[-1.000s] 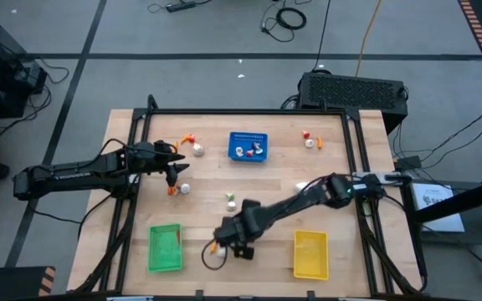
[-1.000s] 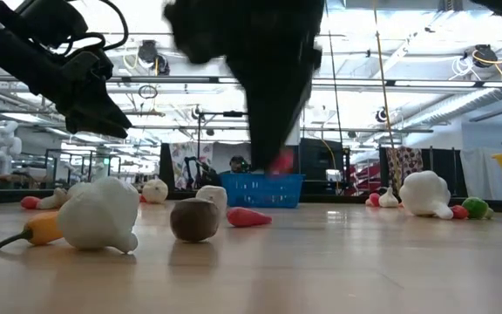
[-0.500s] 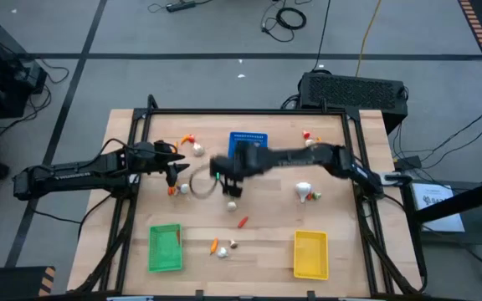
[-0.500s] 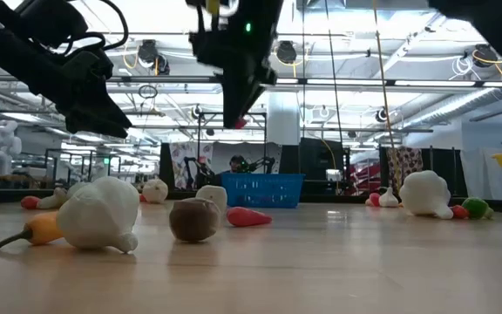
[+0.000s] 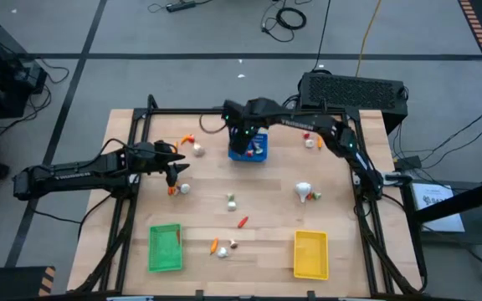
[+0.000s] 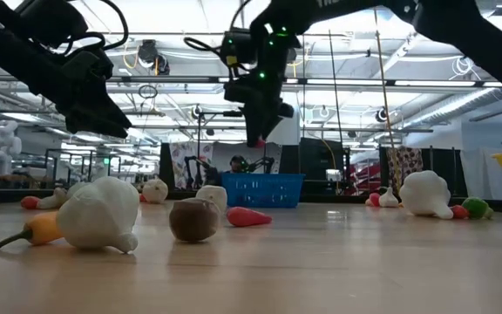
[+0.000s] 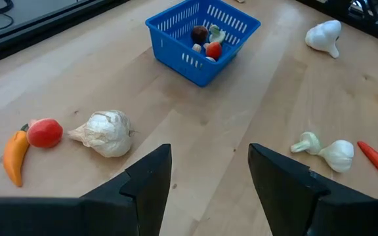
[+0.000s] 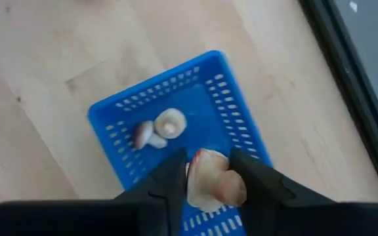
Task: Sort produce into baskets
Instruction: Put the red mushroom into the blue bin, then put the green mushroom into the blue bin
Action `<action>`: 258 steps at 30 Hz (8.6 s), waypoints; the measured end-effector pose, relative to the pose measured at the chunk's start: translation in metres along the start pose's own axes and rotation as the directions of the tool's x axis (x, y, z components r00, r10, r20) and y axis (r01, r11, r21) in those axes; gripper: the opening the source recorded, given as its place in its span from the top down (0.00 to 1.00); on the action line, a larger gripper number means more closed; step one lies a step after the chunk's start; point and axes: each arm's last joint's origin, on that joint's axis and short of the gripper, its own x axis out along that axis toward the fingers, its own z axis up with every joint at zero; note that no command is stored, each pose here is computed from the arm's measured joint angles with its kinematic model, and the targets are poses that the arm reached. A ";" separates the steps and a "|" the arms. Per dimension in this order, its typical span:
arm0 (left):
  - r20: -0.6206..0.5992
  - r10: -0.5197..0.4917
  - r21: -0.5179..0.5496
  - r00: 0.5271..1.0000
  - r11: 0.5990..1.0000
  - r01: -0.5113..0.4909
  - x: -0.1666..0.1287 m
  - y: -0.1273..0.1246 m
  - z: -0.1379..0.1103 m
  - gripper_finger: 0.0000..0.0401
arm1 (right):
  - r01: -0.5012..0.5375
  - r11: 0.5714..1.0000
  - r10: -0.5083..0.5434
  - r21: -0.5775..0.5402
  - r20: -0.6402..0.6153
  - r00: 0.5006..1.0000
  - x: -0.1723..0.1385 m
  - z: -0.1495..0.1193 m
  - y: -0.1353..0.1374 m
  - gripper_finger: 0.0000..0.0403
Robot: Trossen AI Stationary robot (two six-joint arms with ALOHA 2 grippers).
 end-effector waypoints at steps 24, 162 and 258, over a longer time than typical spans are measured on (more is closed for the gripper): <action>0.005 -0.001 0.014 1.000 1.000 0.001 0.000 0.000 0.000 0.48 | 0.019 0.992 -0.057 -0.126 -0.303 0.951 -0.038 -0.038 -0.006 0.59; 0.327 -0.213 0.268 0.921 0.955 0.126 0.030 -0.055 0.029 0.48 | -0.315 0.926 0.209 0.206 0.414 0.886 -0.003 -0.173 -0.062 0.84; 0.352 -0.217 0.390 0.910 0.918 0.068 0.029 -0.053 0.041 0.48 | 0.014 0.972 -0.126 -0.234 -0.473 0.872 0.011 -0.294 0.058 0.60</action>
